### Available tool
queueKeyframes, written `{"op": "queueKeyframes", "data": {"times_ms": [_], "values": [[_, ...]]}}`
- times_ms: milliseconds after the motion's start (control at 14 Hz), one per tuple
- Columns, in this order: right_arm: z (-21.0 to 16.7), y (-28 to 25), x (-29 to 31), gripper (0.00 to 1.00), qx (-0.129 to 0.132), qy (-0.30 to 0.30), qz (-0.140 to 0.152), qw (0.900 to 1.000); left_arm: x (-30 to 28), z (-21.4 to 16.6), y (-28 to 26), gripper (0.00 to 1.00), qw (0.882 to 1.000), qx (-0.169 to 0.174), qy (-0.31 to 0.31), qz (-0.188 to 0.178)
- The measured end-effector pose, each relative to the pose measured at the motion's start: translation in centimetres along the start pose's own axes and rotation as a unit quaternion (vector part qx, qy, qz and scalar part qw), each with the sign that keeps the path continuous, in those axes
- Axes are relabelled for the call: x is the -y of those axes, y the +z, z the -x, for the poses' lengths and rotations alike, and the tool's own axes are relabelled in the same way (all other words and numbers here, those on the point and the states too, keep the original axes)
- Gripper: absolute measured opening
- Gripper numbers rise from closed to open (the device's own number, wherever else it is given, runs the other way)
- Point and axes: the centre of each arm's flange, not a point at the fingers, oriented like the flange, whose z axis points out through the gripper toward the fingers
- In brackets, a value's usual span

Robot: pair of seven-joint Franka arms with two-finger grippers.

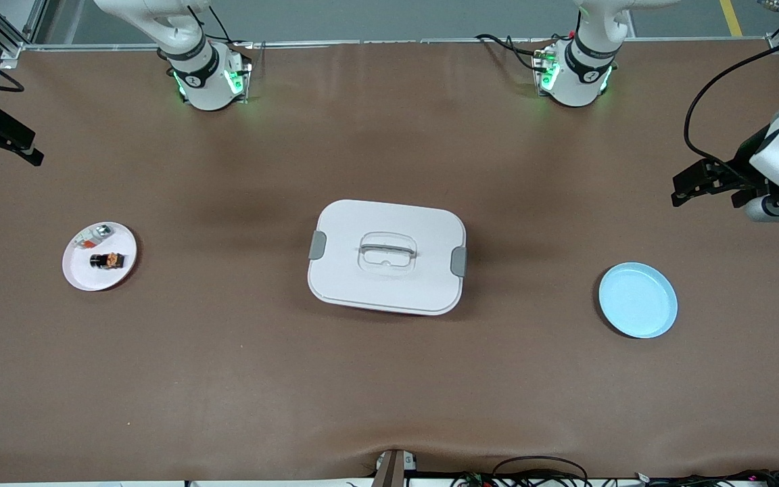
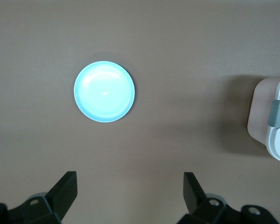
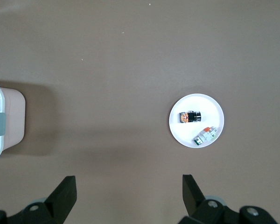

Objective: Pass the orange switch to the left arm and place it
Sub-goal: 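Reach the right gripper down to the black-orange switch on the white plate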

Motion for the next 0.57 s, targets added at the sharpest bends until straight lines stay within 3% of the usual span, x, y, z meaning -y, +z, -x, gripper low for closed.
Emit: {"op": "queueKeyframes", "data": {"times_ms": [570], "values": [[-0.1,0.1,-1.2,1.0,0.001,0.011,0.001,1.0,0.1,0.0,0.0,1.0,1.0,-0.001,-0.001,0.0]]}}
